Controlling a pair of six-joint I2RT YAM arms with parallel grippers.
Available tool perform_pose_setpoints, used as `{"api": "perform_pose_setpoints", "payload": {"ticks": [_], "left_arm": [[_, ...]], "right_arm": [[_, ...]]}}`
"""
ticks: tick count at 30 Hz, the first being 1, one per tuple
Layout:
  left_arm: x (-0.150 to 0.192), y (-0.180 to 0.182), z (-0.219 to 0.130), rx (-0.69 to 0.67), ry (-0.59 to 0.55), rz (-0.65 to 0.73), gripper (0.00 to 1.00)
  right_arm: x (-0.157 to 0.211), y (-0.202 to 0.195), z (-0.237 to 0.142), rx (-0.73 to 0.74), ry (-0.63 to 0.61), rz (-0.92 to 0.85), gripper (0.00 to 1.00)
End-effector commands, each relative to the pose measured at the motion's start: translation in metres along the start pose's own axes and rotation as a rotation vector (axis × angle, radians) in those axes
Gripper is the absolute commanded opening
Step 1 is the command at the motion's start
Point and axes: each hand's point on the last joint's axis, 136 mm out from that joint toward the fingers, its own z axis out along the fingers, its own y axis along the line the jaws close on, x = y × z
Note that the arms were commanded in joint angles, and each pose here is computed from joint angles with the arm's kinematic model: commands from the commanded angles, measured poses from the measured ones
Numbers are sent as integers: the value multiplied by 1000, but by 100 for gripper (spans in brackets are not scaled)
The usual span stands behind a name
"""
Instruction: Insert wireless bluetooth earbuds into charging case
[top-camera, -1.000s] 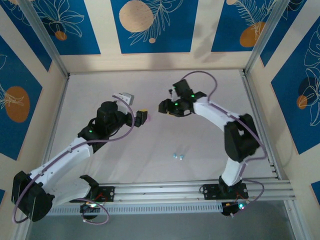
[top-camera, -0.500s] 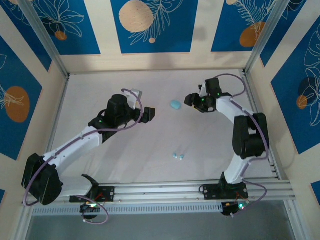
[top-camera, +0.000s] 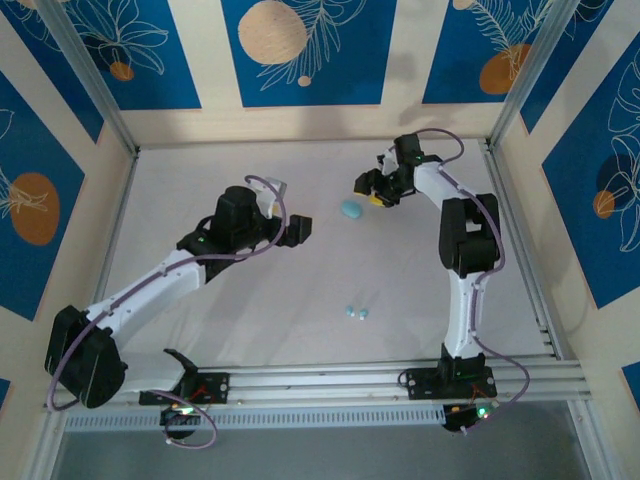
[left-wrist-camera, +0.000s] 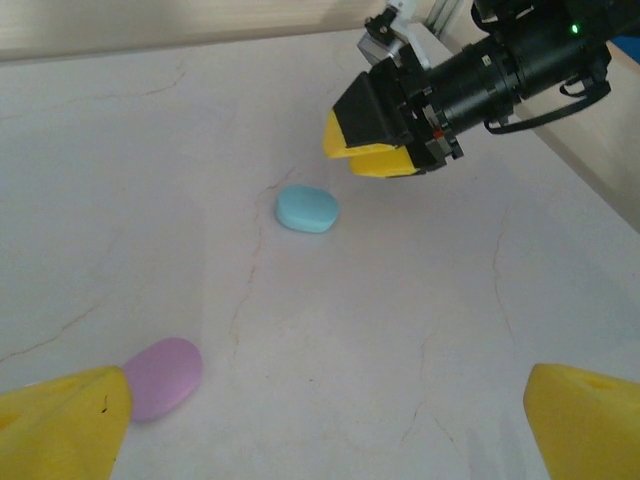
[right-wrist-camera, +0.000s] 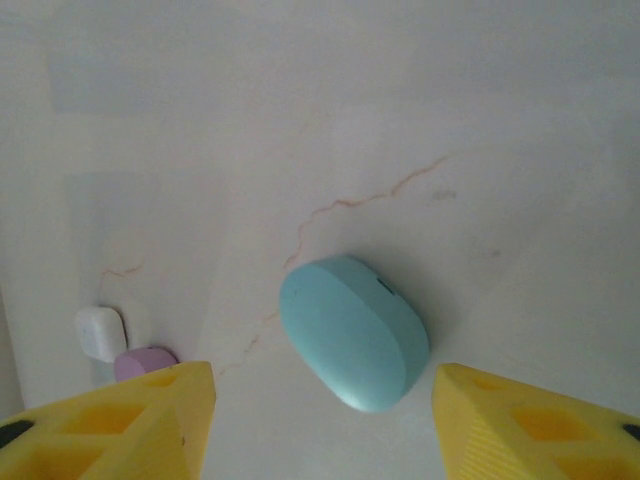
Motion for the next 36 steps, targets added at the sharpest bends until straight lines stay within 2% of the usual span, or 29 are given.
{"api": "perform_pose_setpoints", "payload": {"ticks": [1, 11, 18, 25, 36], "left_arm": [[0, -6, 4, 34, 44, -33, 100], [4, -9, 9, 54, 70, -40, 100], [-1, -7, 8, 43, 50, -25, 100], [-14, -8, 5, 40, -15, -8, 100], [-14, -6, 7, 31, -18, -2, 100]], "right_arm": [[9, 5, 10, -20, 76, -13, 60], [3, -2, 37, 3, 128, -92, 59], [17, 1, 56, 125, 164, -342, 59], [34, 5, 63, 178, 192, -430, 59], [56, -1, 72, 406, 232, -592, 59]]}}
